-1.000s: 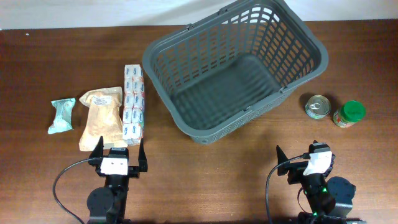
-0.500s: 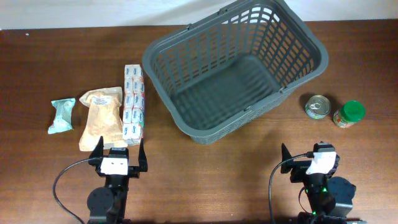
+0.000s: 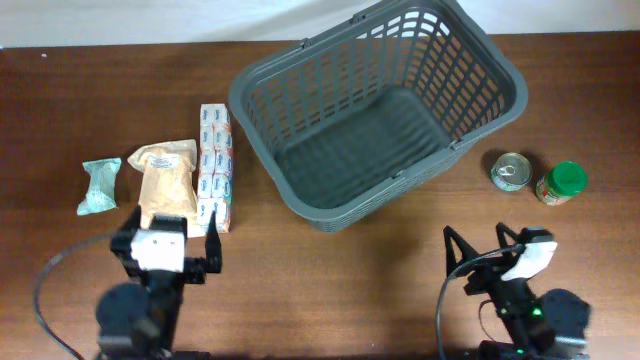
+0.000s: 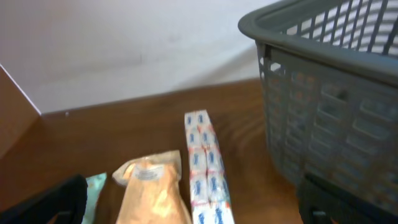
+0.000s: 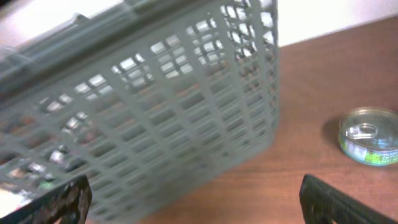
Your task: Pack container
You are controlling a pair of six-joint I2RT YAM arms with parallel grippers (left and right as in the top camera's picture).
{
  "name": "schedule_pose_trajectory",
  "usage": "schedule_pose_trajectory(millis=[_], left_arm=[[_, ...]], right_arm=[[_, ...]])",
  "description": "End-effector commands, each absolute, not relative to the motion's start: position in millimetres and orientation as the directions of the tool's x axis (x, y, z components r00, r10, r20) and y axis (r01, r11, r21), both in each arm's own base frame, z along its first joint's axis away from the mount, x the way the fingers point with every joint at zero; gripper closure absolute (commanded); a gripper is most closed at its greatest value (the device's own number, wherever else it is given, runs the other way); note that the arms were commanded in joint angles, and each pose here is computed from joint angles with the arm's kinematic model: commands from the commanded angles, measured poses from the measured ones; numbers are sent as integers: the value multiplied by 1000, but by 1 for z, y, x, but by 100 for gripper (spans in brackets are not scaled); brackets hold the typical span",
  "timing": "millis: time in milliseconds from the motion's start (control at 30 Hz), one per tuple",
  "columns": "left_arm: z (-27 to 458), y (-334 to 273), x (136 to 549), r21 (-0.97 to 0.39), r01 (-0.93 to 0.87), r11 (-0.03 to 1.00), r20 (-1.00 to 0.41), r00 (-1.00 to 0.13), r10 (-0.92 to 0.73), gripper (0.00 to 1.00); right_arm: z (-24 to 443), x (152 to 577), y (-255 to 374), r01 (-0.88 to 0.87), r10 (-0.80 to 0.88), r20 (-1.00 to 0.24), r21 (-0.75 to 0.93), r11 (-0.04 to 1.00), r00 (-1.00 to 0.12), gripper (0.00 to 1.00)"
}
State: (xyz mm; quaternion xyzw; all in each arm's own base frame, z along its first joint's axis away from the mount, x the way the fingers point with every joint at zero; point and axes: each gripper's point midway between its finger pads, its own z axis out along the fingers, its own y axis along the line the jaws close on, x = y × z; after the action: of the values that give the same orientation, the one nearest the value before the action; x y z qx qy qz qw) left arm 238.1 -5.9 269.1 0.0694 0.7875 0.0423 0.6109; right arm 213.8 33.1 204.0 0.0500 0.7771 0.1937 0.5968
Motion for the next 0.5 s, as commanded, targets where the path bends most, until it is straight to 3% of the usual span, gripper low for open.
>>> schedule_pose_trajectory(millis=[0,267,467], left_arm=[[324,-6,255,195,69,978,-947,-246,207,1],[430,-30,289,152,205,967,-938,-278,206,1],[484,-44,294,138,268,954,-960,-199,195,1]], right_arm=[[267,206,36,-194,254,-937,303,933,-239,1],[372,218,32,-188,95,-897,193,963,-433,1],[424,225,45,-240,103,-836,270,932,-539,1]])
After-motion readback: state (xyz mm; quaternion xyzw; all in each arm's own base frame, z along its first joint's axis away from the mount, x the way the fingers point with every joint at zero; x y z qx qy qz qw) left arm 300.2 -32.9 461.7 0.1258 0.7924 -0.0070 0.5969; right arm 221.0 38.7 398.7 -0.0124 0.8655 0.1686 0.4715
